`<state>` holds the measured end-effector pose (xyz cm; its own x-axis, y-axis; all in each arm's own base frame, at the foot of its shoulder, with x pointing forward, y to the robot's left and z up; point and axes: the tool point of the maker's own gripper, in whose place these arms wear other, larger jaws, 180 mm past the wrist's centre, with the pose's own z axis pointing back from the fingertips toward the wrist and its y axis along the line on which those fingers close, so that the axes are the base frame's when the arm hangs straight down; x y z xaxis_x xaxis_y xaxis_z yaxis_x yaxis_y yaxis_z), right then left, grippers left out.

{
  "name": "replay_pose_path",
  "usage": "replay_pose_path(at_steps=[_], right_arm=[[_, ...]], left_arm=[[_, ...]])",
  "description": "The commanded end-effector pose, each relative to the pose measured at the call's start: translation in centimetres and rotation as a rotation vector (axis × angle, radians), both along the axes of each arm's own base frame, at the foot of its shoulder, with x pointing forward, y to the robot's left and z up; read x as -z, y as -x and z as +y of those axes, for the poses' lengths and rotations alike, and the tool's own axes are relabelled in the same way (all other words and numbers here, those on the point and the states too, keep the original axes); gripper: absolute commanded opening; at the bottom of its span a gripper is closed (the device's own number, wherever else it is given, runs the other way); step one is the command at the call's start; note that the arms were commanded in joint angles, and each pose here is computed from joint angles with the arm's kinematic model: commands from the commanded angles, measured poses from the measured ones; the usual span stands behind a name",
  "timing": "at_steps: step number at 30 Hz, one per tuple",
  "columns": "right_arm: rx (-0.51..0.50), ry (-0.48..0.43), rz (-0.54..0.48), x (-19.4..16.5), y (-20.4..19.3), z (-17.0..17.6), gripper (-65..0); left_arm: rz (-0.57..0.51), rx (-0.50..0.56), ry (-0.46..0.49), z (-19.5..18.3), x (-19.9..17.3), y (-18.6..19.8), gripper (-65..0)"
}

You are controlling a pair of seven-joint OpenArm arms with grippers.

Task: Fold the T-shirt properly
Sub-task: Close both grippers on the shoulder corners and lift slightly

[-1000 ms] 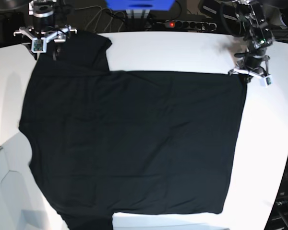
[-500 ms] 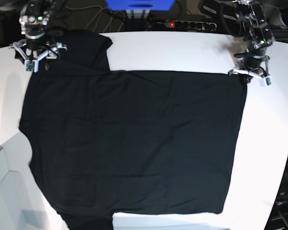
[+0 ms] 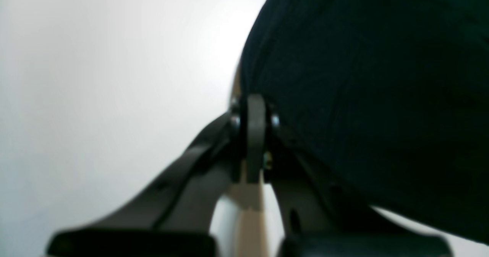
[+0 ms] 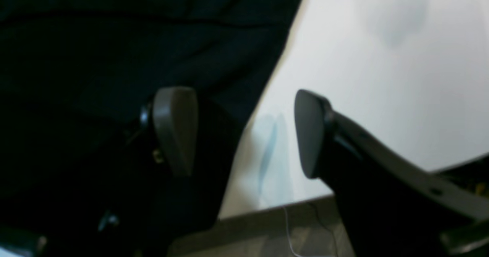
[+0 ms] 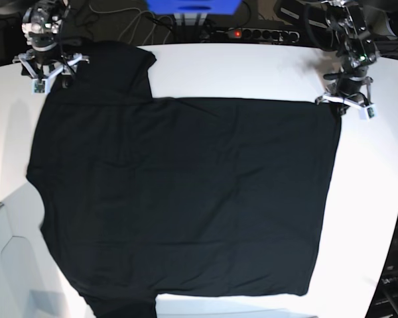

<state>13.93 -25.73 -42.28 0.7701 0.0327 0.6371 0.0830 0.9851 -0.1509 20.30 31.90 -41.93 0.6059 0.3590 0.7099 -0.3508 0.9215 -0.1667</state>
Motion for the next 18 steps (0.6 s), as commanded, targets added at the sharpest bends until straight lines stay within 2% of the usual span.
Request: replay_pose_path(at_steps=[1,4,8,11,15,18], right_arm=[[-0.048,-0.017,0.042,0.6,0.6,0.6,-24.4],[-0.099,-0.049,0.052,1.2,0.4,1.4,-26.5],[-0.178,-0.096,0.082,2.0,0.9,2.8,-36.5],[-0.186,-0.095,0.078,1.9,0.8,2.8,-47.3],[-0.148,-0.073,0.071,1.5,1.0,1.4,-65.0],[-0.120,-0.051,0.052,0.9,0.5,0.1,-65.0]], left_arm=[[0.005,0.007,-0.022,0.5,-0.4,0.1,-64.9],[0.006,0.008,-0.024,0.5,-0.4,0.1,-64.9],[0.015,0.007,-0.020,0.5,-0.2,0.6,-64.9],[0.015,0.007,-0.020,0.5,-0.2,0.6,-64.9],[0.017,0.005,-0.020,0.5,-0.2,0.7,-64.9],[0.017,0.005,-0.020,0.5,-0.2,0.7,-64.9]])
